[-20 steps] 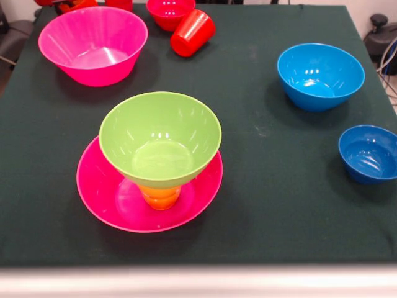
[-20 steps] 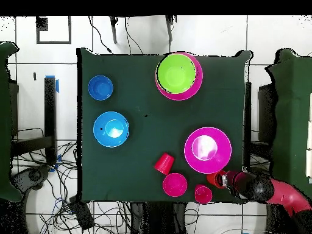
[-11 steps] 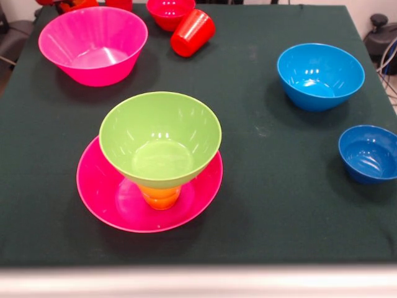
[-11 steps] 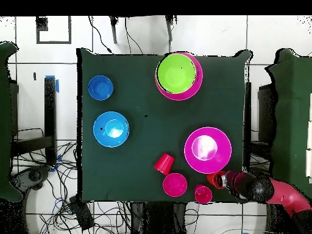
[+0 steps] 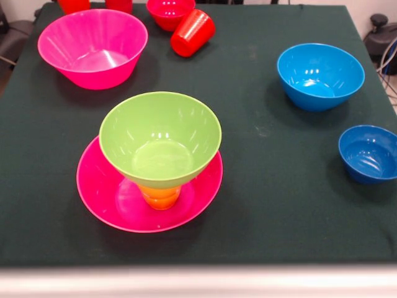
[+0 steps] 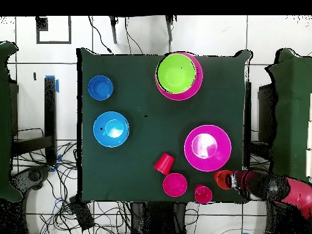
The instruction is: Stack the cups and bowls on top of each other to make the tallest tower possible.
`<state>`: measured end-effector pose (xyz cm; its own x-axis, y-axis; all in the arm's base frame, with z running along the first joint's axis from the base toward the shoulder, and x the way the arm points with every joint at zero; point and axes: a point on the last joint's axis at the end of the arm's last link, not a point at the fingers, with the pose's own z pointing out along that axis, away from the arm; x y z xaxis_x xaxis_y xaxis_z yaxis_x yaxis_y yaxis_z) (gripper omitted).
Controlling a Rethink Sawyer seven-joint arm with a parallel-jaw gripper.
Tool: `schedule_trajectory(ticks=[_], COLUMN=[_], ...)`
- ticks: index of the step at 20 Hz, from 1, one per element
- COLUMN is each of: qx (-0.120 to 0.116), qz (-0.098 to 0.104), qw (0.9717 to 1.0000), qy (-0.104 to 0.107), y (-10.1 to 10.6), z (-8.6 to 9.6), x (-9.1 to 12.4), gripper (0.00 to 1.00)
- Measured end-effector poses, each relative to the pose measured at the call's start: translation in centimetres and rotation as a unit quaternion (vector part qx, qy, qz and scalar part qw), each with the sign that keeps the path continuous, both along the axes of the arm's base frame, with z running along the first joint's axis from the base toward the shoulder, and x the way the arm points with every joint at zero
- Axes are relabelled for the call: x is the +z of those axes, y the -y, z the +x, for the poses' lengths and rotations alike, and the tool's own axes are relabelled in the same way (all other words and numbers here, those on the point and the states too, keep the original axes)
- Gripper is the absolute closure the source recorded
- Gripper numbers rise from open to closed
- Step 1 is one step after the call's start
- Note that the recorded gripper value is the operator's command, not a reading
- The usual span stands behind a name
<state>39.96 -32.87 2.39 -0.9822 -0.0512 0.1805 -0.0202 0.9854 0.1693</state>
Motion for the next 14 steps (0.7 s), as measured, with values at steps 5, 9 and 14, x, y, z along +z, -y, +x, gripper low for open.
schedule_trajectory(ticks=[5, 9, 14], qx=[0.006, 0.005, 0.0], qz=[-0.011, -0.017, -0.026], qw=[0.9999, 0.9998, 0.9997], qy=[-0.008, -0.003, 0.005], y=[0.5, 0.8, 0.9], z=[1.1, 2.0, 3.3], x=[2.4, 3.8, 6.2], gripper=[1.0, 1.0, 1.0])
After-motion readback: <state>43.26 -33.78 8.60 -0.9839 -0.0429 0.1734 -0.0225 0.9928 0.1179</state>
